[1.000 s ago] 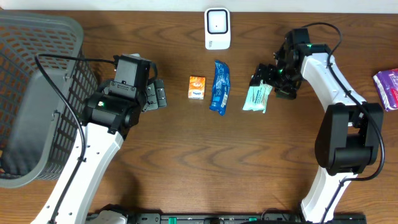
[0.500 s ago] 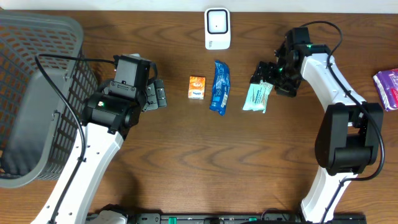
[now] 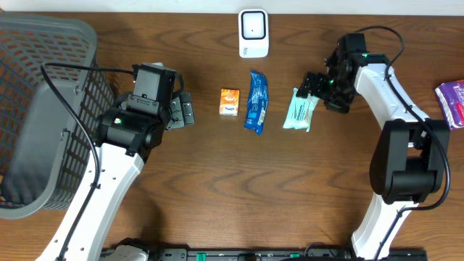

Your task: Scan the item barcode

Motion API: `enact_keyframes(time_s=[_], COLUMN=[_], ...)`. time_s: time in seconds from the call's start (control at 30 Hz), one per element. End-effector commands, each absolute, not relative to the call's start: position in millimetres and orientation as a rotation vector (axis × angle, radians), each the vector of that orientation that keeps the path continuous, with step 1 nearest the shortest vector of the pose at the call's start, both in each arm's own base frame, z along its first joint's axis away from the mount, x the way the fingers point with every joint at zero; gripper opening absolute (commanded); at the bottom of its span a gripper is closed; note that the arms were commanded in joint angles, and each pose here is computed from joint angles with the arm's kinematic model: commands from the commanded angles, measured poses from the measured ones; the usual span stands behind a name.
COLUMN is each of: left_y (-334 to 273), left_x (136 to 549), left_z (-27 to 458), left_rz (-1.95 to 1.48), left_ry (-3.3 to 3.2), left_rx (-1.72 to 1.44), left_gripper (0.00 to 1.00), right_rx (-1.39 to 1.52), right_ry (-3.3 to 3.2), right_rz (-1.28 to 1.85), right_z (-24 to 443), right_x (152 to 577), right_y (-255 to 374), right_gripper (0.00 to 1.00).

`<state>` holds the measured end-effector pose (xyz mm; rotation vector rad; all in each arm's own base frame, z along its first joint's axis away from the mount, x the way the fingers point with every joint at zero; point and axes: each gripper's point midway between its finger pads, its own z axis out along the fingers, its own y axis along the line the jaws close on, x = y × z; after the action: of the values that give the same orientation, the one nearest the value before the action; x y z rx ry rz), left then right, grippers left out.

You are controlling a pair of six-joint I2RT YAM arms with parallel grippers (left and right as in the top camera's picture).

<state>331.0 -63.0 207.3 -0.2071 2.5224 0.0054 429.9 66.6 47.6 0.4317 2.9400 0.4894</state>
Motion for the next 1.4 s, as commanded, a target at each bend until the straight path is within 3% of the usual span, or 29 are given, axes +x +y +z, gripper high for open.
enact_keyframes(time_s=[0.0, 0.2, 0.37, 0.5, 0.53, 0.83, 1.1, 1.37], left_y=[-61, -61, -61, -61, -61, -61, -61, -61], left_x=[332, 332, 332, 332, 332, 332, 332, 332], left_z=[208, 208, 208, 208, 208, 208, 208, 208], left_rz=[0.021, 0.021, 0.021, 0.021, 0.021, 0.021, 0.021, 0.021], left_ry=[2.523, 2.523, 2.523, 2.523, 2.523, 2.523, 2.523, 2.523], left_rx=[-0.187, -0.187, -0.187, -0.187, -0.187, -0.187, -0.187, -0.187], left_gripper=[0.98, 0.98, 0.98, 0.98, 0.98, 0.98, 0.98, 0.98], right_rx=[0.493, 0.486, 0.520, 0.501, 0.500, 0.511, 0.614, 0.723], right_ry=[2.959, 2.954, 2.946, 2.923, 2.915, 2.640, 2.279, 2.027], right_rz=[0.481, 0.529, 0.553, 0.647, 0.670, 1.105, 1.190, 1.075], right_z=[31, 2, -13, -13, -12, 49, 128, 161], right_x=[418, 406, 398, 400, 401, 459, 539, 572], right_y=[63, 68, 70, 82, 85, 131, 145, 174], right_gripper=[0.87, 0.78, 0.42, 0.04, 0.01, 0.01, 0.01, 0.02])
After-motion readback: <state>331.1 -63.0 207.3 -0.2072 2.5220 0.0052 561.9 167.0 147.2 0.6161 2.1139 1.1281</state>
